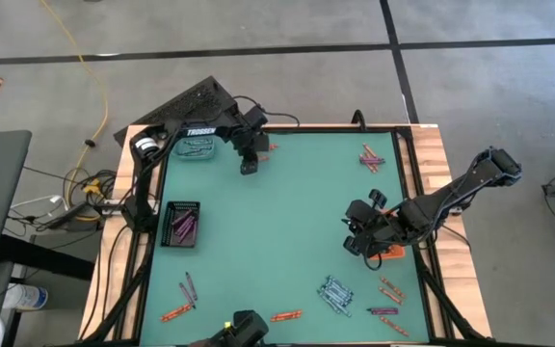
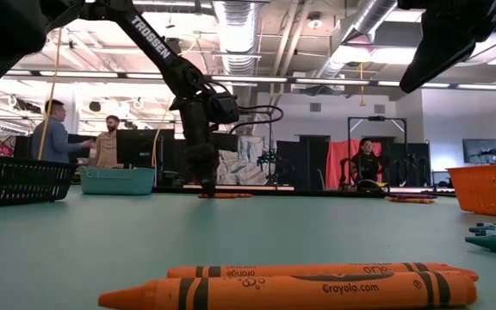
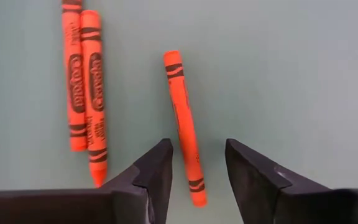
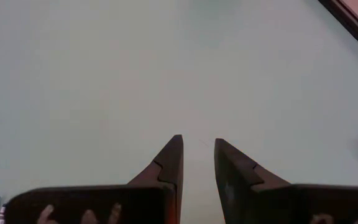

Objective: Sort crayons
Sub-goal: Put the orange crayon into the orange bin

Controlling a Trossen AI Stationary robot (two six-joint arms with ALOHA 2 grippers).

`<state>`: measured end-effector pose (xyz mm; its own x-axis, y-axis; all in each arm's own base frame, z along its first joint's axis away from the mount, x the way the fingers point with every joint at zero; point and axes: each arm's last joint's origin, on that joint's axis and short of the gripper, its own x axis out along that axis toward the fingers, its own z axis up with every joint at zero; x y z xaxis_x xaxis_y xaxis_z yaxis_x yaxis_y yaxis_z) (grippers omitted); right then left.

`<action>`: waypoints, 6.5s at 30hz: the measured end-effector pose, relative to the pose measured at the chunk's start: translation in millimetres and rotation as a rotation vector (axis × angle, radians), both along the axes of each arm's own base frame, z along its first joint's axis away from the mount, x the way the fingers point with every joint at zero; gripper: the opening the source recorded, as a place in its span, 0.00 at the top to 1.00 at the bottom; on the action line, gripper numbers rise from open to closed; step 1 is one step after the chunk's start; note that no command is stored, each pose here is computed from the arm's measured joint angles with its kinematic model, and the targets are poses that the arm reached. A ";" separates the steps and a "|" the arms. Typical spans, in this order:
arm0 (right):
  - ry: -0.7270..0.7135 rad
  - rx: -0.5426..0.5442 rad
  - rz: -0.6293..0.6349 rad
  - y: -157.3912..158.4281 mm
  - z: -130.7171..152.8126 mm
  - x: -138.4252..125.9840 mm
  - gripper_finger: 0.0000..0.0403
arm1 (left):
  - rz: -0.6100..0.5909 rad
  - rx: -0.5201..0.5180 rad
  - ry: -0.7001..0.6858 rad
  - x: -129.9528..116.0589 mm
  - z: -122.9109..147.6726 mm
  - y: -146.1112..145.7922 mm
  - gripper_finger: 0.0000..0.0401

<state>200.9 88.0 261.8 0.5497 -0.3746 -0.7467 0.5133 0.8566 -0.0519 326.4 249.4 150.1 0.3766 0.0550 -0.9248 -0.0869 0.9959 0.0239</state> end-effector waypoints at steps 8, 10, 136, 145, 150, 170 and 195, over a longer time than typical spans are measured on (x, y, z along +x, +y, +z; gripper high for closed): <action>-0.016 0.008 0.022 5.2 0.6 -0.7 0.79 | -0.026 0.068 0.054 11.0 -0.1 -15.8 0.67; -0.022 0.012 0.028 6.7 0.9 -0.7 0.79 | -0.025 0.062 0.057 12.1 -0.2 -18.2 0.69; -0.291 -0.256 0.118 33.1 -76.5 -28.7 0.79 | -0.329 0.113 -0.231 84.0 20.2 -168.6 1.00; -0.328 -0.276 0.118 35.0 -73.2 -25.8 0.79 | -0.493 0.099 -0.535 77.0 94.1 -188.3 1.00; -0.397 -0.396 0.136 38.9 -62.3 -17.2 0.73 | -0.614 0.067 -0.699 73.1 123.7 -203.6 1.00; -0.644 -0.679 0.388 47.4 0.1 8.9 0.60 | -0.889 0.054 -1.076 80.9 157.5 -230.4 1.00; -0.801 -0.713 0.547 28.3 12.5 25.3 0.64 | -0.928 0.101 -1.156 82.1 164.9 -233.4 1.00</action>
<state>226.2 116.3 274.3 0.9776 -0.1370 0.1596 0.1942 0.8794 -0.4347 408.5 15.9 315.0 0.8180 -0.5659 -0.1034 0.5445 0.7036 0.4566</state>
